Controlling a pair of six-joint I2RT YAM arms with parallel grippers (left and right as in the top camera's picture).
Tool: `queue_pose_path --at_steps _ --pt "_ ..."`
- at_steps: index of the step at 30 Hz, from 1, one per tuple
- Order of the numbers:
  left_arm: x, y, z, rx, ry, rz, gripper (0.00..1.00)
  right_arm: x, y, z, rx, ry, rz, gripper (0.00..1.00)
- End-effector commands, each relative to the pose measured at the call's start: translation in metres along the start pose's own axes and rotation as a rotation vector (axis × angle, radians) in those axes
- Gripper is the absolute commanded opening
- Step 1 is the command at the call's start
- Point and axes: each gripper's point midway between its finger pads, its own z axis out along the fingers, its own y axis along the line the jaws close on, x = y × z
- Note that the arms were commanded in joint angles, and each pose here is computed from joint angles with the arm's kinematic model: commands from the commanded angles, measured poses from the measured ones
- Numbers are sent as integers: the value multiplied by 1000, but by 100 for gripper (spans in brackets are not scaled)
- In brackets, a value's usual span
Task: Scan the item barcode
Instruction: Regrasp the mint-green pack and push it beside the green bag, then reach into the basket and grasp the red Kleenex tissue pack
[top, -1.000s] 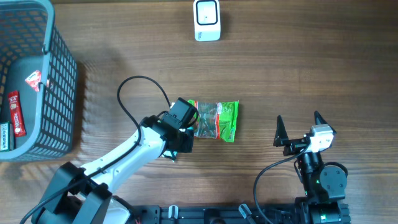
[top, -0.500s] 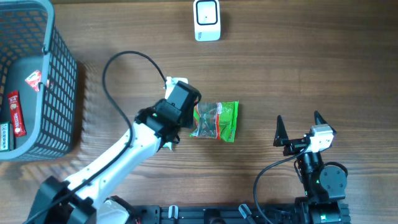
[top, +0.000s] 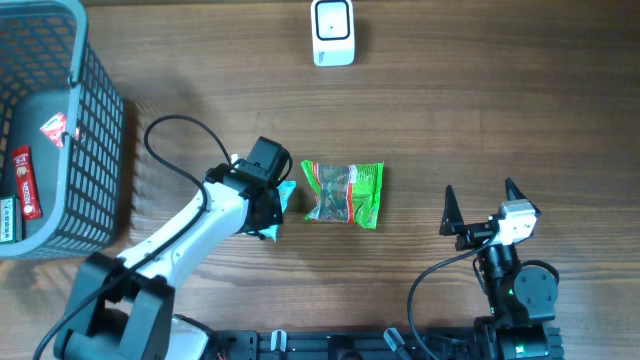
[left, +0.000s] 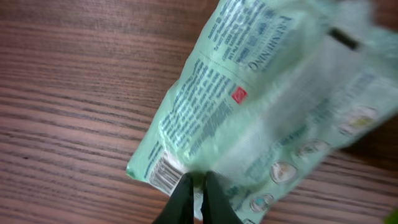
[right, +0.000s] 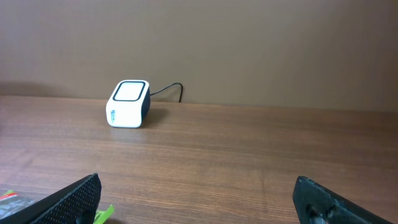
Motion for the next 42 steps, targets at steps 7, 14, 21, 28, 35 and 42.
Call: queue_pose_path --at_steps 7,14,21,28,35,42 --pt "-22 -33 -14 155 -55 4 27 -1 2 0 -10 -3 2 100" --pt "-54 -31 -74 224 -225 -13 41 -1 2 0 -10 -3 3 100" --pt "-159 45 -243 219 -559 -150 69 -1 2 0 -10 -3 3 100" --pt "-221 214 -307 56 -886 -559 91 -1 2 0 -10 -3 3 100" --pt "-216 331 -209 -108 -658 -800 100 -1 2 0 -10 -3 3 100" --pt "-214 358 -85 -145 -374 -754 100 -1 2 0 -10 -3 3 100"
